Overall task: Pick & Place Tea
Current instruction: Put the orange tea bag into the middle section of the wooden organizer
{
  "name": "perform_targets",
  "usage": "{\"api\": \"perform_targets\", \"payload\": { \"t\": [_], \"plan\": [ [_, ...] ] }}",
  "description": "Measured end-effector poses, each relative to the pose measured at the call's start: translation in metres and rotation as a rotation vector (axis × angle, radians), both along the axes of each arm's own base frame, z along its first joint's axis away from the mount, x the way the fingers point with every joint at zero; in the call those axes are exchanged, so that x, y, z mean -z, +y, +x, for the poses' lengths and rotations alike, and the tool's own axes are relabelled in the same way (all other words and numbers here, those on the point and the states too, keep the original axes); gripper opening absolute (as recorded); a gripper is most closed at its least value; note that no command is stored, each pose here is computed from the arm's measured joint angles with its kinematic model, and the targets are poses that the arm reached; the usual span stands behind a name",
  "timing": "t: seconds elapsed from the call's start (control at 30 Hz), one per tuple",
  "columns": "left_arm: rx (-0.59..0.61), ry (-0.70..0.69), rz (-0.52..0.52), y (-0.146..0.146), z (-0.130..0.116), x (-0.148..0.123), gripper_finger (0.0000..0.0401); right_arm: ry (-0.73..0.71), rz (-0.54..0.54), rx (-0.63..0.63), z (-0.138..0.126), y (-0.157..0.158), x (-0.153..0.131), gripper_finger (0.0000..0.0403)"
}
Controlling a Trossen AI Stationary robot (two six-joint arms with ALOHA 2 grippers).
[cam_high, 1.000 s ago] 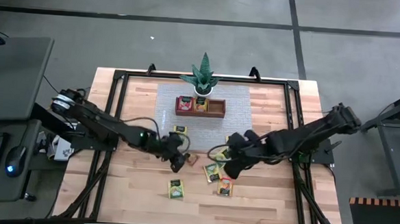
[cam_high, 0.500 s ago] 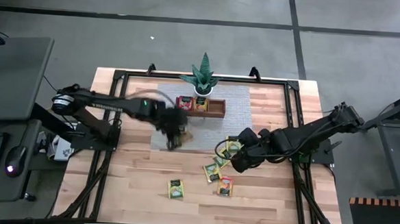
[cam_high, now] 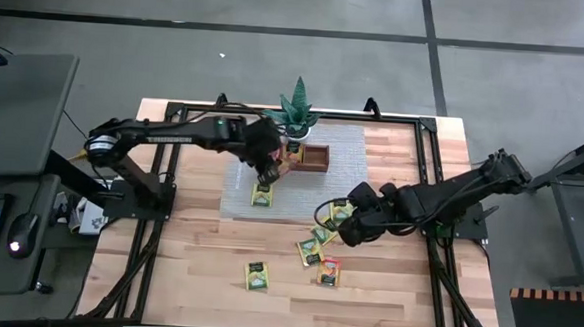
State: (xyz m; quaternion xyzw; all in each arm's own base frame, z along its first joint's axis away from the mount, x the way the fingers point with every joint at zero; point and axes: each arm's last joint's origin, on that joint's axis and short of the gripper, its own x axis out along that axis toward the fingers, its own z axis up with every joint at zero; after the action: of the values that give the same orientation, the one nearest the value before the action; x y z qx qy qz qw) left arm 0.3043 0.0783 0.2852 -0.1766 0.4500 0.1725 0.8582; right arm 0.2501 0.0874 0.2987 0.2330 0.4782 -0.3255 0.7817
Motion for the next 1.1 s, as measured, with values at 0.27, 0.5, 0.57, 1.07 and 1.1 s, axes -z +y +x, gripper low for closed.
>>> {"api": "perform_targets", "payload": {
  "t": [0.27,0.5,0.57,1.07,1.1],
  "plan": [
    [0.104,0.155,0.231,0.015,0.036,0.0,0.0,0.027,-0.053,-0.064,0.002,-0.007,0.0,0.0],
    [0.163,0.262,0.337,0.024,0.06,-0.003,0.0,0.041,-0.068,-0.107,0.002,-0.007,0.0,0.0],
    [0.181,0.294,0.34,0.026,0.065,0.002,0.0,0.043,-0.07,-0.113,0.002,-0.007,0.0,0.0],
    [0.239,0.399,0.383,0.032,0.083,0.02,0.0,0.047,-0.08,-0.134,0.002,-0.007,0.0,0.0],
    [0.241,0.405,0.381,0.032,0.084,0.023,0.0,0.047,-0.08,-0.134,0.002,-0.007,0.0,0.0]
  ]
}}
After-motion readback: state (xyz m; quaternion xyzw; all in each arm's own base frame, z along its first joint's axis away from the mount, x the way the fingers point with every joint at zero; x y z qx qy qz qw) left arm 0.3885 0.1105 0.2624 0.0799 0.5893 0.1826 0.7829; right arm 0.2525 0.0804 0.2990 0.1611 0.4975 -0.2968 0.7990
